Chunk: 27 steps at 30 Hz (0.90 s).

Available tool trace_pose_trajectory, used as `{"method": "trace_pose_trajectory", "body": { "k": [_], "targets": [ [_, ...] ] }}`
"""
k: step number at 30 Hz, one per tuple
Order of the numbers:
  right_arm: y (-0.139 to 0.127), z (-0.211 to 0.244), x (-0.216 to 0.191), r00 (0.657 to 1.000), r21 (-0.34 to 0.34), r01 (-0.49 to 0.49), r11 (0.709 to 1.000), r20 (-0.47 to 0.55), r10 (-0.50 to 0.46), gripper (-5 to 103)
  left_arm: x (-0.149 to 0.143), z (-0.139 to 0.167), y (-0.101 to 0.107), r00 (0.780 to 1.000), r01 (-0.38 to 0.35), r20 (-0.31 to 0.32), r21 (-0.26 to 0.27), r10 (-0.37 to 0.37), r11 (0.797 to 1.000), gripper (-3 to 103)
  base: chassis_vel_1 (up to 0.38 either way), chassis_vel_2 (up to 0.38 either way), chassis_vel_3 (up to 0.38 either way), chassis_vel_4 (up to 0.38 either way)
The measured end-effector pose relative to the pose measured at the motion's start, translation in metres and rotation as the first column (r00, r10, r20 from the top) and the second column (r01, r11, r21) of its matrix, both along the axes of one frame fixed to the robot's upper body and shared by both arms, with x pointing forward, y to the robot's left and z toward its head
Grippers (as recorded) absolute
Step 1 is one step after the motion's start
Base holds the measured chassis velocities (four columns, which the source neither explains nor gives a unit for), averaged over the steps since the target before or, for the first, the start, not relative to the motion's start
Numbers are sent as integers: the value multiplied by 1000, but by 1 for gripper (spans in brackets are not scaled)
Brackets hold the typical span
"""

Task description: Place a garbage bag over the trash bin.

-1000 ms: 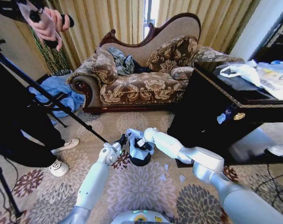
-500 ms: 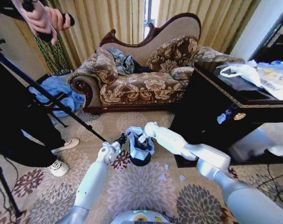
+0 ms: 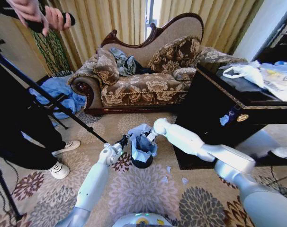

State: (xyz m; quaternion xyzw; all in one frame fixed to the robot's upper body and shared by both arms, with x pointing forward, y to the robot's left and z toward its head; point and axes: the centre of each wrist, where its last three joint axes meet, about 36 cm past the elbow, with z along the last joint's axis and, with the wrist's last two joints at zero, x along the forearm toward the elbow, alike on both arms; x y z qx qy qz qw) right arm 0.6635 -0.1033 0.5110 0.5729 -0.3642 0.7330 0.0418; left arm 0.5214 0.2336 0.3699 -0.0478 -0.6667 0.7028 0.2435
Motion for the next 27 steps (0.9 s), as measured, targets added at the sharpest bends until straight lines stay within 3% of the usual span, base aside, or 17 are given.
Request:
{"method": "trace_pose_trajectory", "body": {
  "k": [6, 12, 21, 27],
  "targets": [
    [-2, -20, 13, 997, 84, 37, 996, 63, -43, 100, 7, -2, -7, 1000, 18, 5, 31, -18, 999, 0, 0, 0, 0, 0],
    [-2, -17, 19, 993, 102, 53, 993, 100, -63, 100, 11, 3, -13, 999, 30, 9, 40, -31, 999, 0, 0, 0, 0, 0],
    [-40, 4, 39, 982, 103, 99, 990, 154, -114, 100, 16, 6, -16, 999, 45, 3, 62, -45, 997, 0, 0, 0, 0, 0],
    [-60, -24, 41, 977, 116, 131, 985, 155, -148, 100, 24, 3, -19, 999, 51, -5, 85, -50, 995, 0, 0, 0, 0, 0]
  ]
}}
